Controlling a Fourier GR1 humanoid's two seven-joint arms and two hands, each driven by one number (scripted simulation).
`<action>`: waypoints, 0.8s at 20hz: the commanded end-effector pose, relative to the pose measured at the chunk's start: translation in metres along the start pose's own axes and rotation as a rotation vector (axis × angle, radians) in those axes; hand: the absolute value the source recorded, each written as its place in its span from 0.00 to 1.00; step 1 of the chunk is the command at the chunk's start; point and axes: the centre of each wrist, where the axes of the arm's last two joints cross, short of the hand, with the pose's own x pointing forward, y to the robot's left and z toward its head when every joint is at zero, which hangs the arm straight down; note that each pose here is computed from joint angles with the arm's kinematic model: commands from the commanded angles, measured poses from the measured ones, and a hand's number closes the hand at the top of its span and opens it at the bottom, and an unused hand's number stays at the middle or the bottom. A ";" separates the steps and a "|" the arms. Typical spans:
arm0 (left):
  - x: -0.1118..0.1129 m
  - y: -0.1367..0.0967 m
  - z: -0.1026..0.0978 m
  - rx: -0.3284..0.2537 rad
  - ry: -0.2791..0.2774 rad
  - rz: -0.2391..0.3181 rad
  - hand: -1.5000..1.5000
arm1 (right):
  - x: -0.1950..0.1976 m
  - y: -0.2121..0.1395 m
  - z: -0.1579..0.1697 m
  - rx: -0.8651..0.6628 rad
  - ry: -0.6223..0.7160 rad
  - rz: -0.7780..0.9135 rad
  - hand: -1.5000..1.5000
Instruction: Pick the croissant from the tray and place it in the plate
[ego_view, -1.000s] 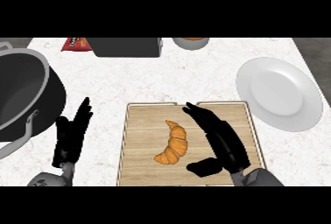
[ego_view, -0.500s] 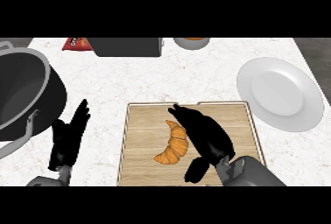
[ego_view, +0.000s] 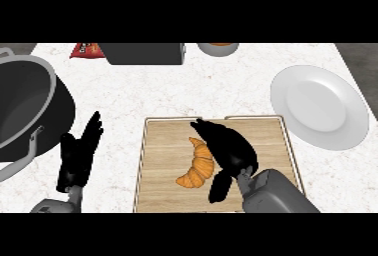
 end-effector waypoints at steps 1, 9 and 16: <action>-0.027 -0.001 -0.013 -0.011 0.004 0.019 0.50 | 0.000 0.000 -0.019 0.013 -0.006 0.009 0.00; 0.003 -0.014 0.011 -0.015 -0.007 -0.003 0.50 | 0.000 0.022 -0.011 0.042 0.009 0.002 0.00; -0.002 0.013 0.008 0.001 0.007 -0.013 0.50 | -0.015 0.028 -0.034 0.044 0.002 -0.007 0.00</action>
